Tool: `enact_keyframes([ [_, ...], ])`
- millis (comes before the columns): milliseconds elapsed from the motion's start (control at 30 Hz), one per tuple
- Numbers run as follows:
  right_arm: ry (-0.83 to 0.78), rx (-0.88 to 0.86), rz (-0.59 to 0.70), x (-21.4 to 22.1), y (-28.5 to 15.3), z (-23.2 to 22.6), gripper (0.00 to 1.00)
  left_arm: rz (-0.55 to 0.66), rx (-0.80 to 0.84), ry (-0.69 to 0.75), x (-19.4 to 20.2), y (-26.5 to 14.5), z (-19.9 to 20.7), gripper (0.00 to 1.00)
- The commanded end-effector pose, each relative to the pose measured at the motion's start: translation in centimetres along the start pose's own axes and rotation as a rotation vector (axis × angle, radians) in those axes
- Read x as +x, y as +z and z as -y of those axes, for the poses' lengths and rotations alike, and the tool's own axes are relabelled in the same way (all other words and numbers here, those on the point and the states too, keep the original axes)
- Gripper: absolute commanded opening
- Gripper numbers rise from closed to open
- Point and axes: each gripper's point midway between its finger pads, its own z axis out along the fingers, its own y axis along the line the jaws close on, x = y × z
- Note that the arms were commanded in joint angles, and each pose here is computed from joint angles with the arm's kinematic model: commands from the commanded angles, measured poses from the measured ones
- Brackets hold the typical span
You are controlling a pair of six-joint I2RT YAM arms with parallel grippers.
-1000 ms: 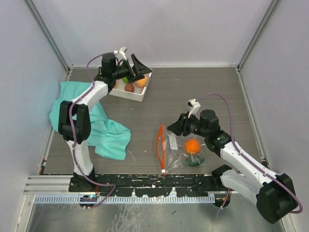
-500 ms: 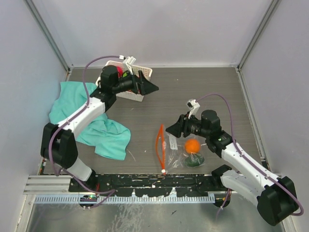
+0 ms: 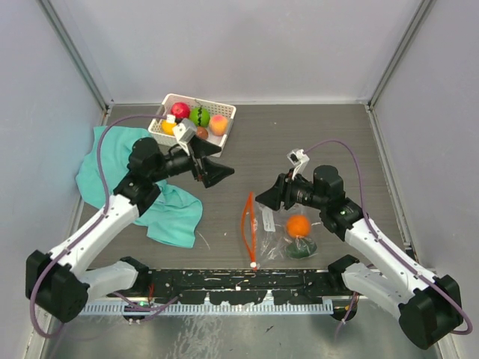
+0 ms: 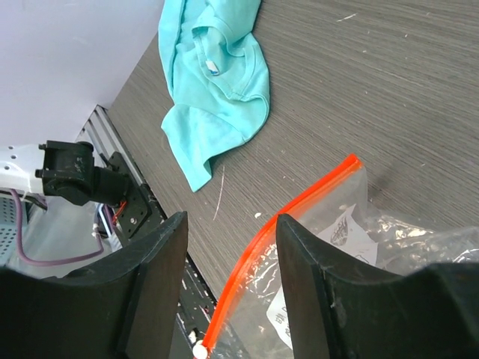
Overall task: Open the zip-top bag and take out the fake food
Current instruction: Pick up the fake fruit from the zipper food storage bag.
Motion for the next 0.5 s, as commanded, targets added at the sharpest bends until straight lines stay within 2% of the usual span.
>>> enact_keyframes([
  [0,-0.063,-0.027,0.046,-2.9,-0.2,-2.3,0.56,0.045,0.021,0.135,-1.2,-1.7,2.1,0.98],
  [267,-0.126,0.060,-0.035,-2.6,1.2,-3.6,0.56,0.018,0.007,0.156,2.2,-4.9,4.3,0.98],
  [467,-0.183,0.167,-0.117,-1.9,2.6,-3.9,0.56,0.013,-0.053,0.072,4.7,-6.9,4.4,0.98],
])
